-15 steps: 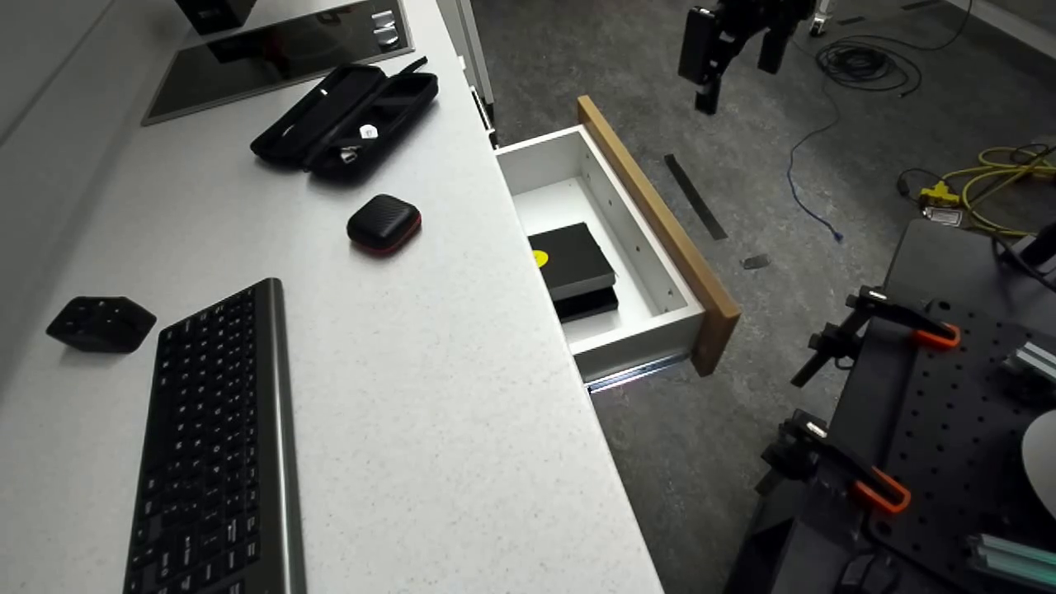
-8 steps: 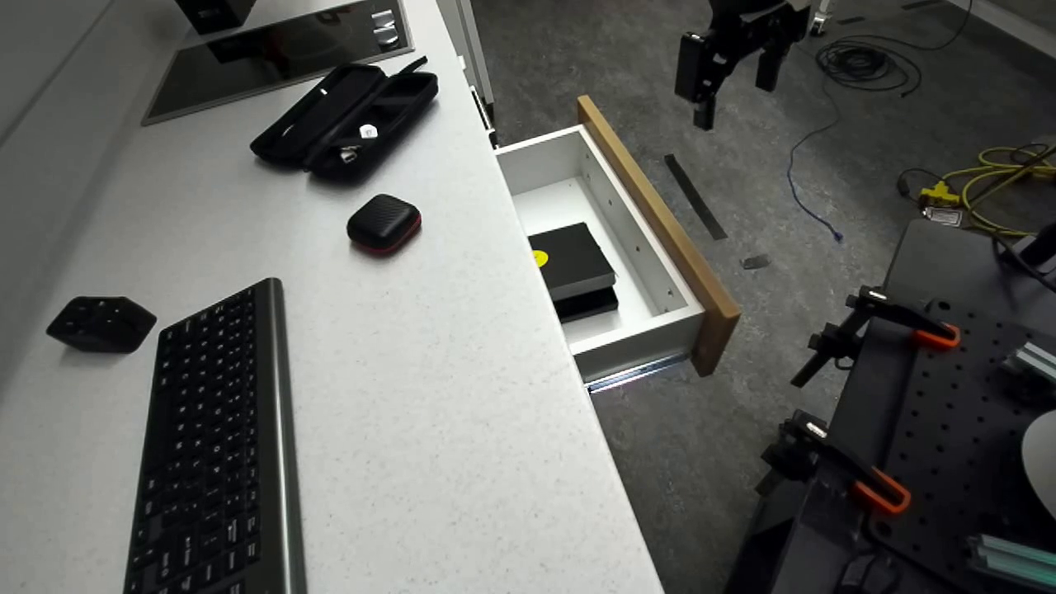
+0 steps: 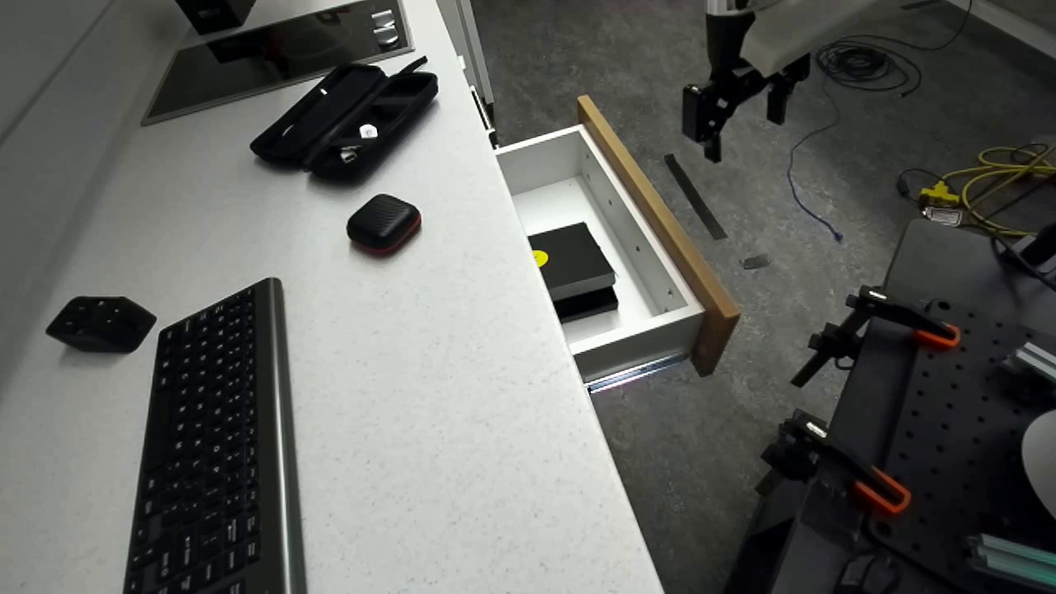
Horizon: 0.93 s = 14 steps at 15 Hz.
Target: Close the top drawer of the kitchen unit
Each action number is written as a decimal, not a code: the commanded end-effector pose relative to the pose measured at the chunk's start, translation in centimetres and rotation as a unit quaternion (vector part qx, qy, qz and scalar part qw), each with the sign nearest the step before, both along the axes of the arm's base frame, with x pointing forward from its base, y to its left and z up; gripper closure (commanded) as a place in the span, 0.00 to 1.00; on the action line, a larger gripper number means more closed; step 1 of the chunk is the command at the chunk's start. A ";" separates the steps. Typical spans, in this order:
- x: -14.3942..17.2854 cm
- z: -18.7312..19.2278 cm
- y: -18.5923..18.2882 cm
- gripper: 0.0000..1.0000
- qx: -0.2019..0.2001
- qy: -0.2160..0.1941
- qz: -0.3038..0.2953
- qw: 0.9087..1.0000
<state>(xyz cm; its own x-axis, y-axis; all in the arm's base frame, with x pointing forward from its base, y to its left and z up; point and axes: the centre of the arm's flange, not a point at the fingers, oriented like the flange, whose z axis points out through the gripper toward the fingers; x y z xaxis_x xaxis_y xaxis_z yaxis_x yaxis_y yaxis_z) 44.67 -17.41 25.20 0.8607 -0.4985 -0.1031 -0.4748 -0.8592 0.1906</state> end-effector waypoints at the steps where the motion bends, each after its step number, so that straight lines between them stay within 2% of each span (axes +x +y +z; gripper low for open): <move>1: 2.6 -4.5 -2.8 0.00 -0.037 -0.001 -0.058 0.998; 4: 4.4 -7.4 -4.8 0.00 -0.051 -0.011 -0.105 0.993; 7: 7.3 -10.7 -5.7 0.00 -0.046 -0.011 -0.145 0.988; 10: 9.9 -13.4 -5.0 0.00 -0.018 -0.013 -0.168 0.986; 14: 12.3 -14.9 -2.9 0.00 0.031 -0.025 -0.162 0.986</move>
